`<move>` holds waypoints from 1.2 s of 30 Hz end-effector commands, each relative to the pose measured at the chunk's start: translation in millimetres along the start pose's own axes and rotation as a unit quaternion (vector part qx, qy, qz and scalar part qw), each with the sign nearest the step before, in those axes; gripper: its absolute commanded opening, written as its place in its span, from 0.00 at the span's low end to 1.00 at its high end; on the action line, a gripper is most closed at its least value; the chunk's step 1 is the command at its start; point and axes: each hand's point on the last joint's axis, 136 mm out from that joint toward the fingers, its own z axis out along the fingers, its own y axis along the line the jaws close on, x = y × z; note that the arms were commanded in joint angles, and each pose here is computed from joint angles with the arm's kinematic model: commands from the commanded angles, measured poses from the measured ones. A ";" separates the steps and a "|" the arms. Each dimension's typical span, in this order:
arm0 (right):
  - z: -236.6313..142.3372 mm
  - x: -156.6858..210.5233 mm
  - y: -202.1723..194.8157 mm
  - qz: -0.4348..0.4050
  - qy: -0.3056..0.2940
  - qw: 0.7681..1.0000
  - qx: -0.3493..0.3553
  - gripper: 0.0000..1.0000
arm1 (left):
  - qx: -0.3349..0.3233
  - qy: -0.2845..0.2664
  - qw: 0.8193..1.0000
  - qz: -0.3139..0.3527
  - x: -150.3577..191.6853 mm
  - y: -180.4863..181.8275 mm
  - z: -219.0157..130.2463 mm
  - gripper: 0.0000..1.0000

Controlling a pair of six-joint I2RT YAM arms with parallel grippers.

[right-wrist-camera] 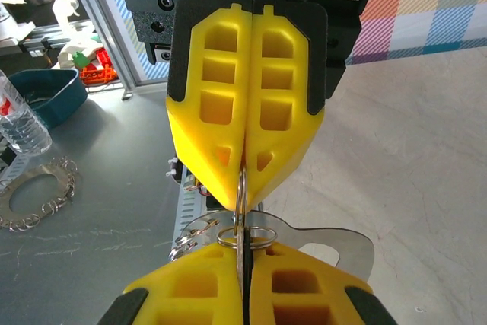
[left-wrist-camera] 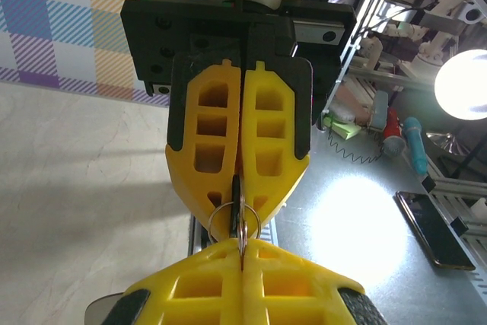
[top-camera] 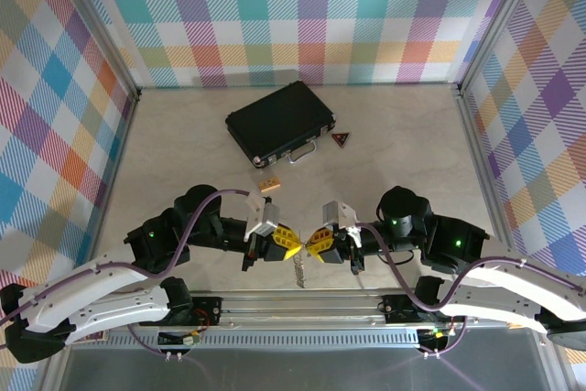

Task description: Put the keys on the keyring

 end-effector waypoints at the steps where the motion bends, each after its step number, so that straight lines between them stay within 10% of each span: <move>1: -5.3 -25.3 9.5 -0.022 -0.034 0.999 -0.017 0.00 | 0.006 0.006 1.000 0.005 -4.3 -2.5 -0.3 0.00; 36: 5.5 -20.3 -33.9 -0.044 0.057 0.991 0.115 0.00 | -0.089 0.084 0.992 -0.009 42.5 47.7 19.5 0.02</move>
